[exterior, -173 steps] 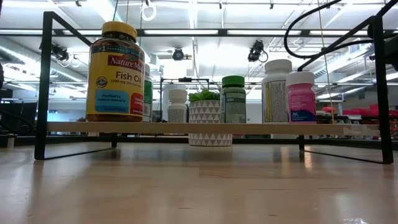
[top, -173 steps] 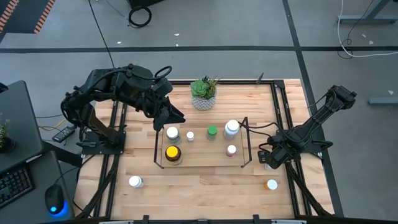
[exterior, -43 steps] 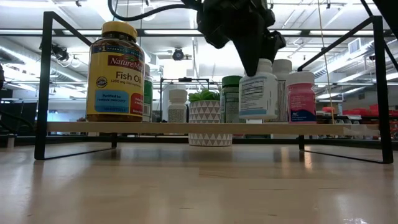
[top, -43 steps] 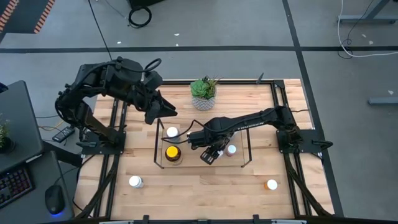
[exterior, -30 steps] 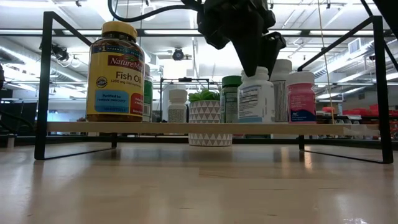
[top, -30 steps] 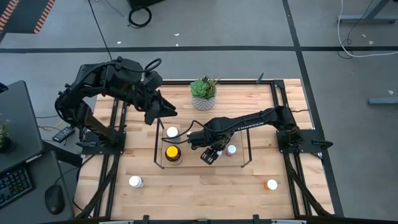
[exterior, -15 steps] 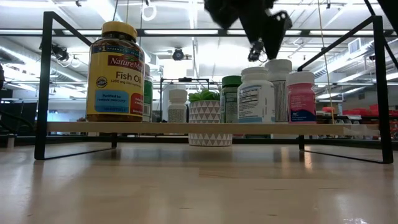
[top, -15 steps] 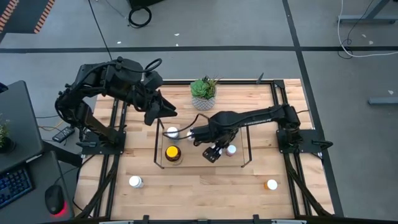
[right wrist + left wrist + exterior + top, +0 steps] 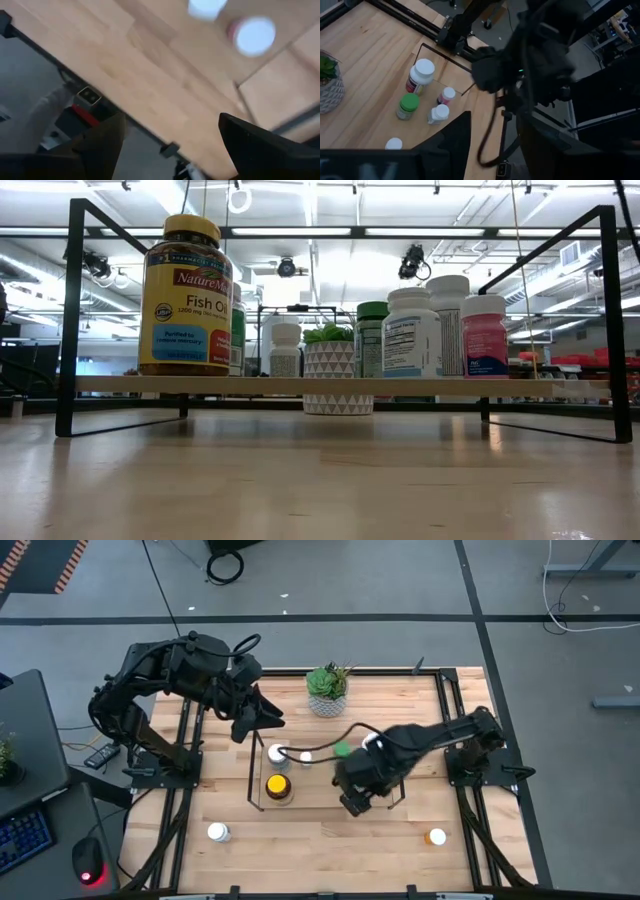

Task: Pick and place medicine bottles onto shelf by color
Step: Put the orange medicine bottle on the shelf

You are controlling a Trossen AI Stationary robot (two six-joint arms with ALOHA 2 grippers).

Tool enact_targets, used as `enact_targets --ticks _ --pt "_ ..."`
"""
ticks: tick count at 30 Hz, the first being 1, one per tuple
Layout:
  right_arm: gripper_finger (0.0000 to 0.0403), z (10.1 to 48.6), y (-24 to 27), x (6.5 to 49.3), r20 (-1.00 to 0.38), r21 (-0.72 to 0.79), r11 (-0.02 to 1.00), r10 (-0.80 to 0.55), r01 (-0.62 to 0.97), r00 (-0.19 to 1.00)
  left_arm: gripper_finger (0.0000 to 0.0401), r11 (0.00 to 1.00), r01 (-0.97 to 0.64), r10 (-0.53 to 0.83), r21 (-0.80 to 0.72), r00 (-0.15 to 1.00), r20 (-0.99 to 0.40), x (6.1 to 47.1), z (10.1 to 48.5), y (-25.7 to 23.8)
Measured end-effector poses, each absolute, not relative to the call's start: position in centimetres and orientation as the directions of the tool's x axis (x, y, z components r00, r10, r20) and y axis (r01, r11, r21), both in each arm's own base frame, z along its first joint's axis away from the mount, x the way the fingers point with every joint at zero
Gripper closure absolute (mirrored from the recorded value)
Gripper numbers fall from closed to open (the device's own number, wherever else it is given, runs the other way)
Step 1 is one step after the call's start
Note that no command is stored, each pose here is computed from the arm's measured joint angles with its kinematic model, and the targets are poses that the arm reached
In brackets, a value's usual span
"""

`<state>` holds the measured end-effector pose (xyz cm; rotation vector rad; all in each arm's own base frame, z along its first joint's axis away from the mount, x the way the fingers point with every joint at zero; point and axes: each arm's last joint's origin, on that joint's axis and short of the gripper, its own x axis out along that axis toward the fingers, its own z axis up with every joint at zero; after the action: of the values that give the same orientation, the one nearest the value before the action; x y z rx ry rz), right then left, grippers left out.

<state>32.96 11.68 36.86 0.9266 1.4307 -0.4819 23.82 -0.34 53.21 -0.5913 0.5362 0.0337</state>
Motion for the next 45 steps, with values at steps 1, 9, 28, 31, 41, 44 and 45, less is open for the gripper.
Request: enact_targets --ticks 1,9,28,31,41,44,45 --pt "0.0076 37.1 12.3 32.5 -0.962 0.249 0.568 0.24 0.784 0.132 0.0236 0.838 -0.177 -0.12 -0.517 0.863 -0.49 23.8 53.2 -0.3" --pt "0.0077 37.3 17.9 29.4 -0.966 0.213 0.473 0.231 0.855 0.113 0.0236 0.856 -0.159 -0.12 -0.491 0.864 -0.489 23.8 53.2 -0.3" --pt "0.0092 31.6 26.2 21.6 -0.991 -0.076 0.385 0.07 0.92 -0.112 0.0236 0.865 -0.026 -0.118 -0.5 0.96 -0.254 24.8 55.5 -0.3" --pt "0.0093 30.7 26.6 20.2 -0.988 -0.115 0.384 0.047 0.916 -0.144 0.0236 0.865 -0.024 -0.118 -0.501 0.961 -0.25 24.8 55.5 -0.3" --pt "0.0094 28.9 23.4 15.4 -0.997 -0.031 0.324 0.055 0.945 -0.051 0.0234 0.865 -0.024 -0.118 -0.501 0.961 -0.25 24.8 55.5 -0.3" --pt "0.0094 27.9 21.9 14.5 -0.993 0.031 0.343 0.121 0.939 -0.011 0.0234 0.865 -0.024 -0.118 -0.502 0.961 -0.25 24.8 55.5 -0.3" --pt "0.0094 27.5 21.5 14.3 -0.99 0.051 0.346 0.142 0.937 0.001 0.0234 0.865 -0.025 -0.118 -0.502 0.961 -0.25 24.8 55.5 -0.3"
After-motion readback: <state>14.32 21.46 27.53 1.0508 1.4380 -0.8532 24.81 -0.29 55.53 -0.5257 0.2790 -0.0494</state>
